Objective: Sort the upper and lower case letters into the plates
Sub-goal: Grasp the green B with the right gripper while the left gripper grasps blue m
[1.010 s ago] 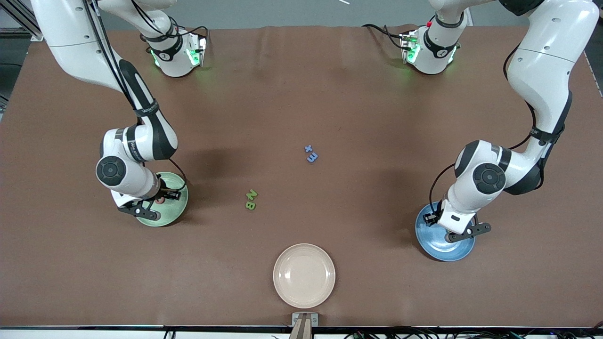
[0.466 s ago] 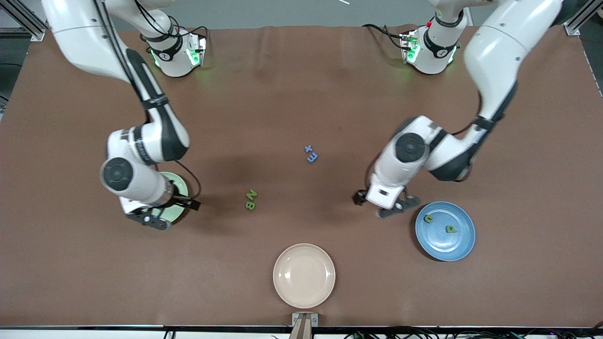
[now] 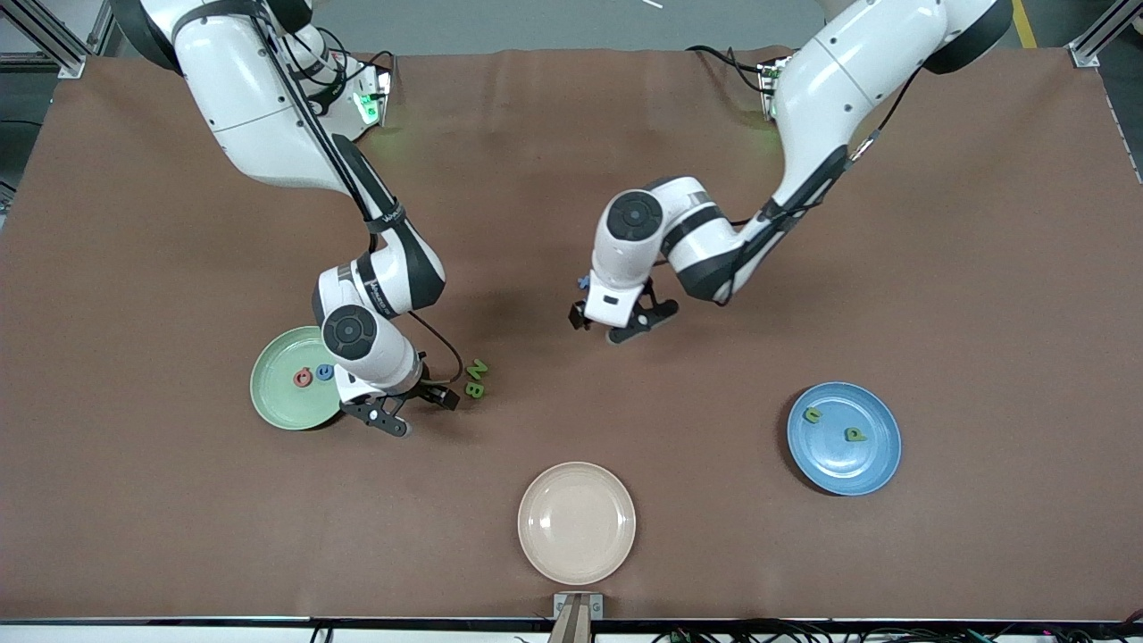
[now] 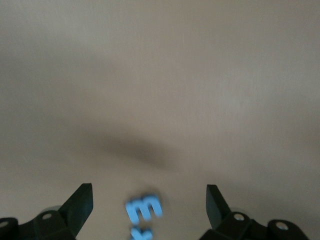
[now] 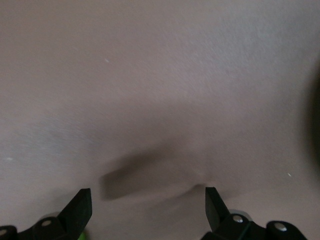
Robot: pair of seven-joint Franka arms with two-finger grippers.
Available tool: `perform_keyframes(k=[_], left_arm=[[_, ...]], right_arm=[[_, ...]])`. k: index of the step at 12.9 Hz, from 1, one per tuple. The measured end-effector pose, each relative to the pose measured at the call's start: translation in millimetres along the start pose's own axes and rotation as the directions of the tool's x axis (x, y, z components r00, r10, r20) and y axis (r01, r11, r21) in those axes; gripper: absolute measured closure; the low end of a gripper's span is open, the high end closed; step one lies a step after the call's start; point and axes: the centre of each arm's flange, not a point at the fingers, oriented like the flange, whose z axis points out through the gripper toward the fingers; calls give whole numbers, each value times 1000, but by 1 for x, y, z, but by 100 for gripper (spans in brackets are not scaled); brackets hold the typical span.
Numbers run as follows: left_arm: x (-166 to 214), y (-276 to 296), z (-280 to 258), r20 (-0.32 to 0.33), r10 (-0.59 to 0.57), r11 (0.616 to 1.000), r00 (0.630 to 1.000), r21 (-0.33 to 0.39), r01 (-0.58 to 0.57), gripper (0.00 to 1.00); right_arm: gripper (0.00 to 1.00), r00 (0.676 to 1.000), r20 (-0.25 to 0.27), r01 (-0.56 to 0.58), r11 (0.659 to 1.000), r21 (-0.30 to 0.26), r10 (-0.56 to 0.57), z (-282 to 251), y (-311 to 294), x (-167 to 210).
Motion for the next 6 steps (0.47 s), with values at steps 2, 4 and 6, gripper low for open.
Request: perform_keyframes(k=[2,4,6], left_arm=[[-20,-3,11,10,-29,999,1000,21,29,2],[-29,-8,19,16,-81,996,997,28,80,7],[-32,-9,20,14,-155,987,988,31,155,13]], right_arm=[[0,1000,-9,19,1000,17,-19,-8,-14,-5],[0,998,-19,53,998,37,-52,-8,-35,-26],[0,998,-24,60,997,49,-58,4,-53,-48]])
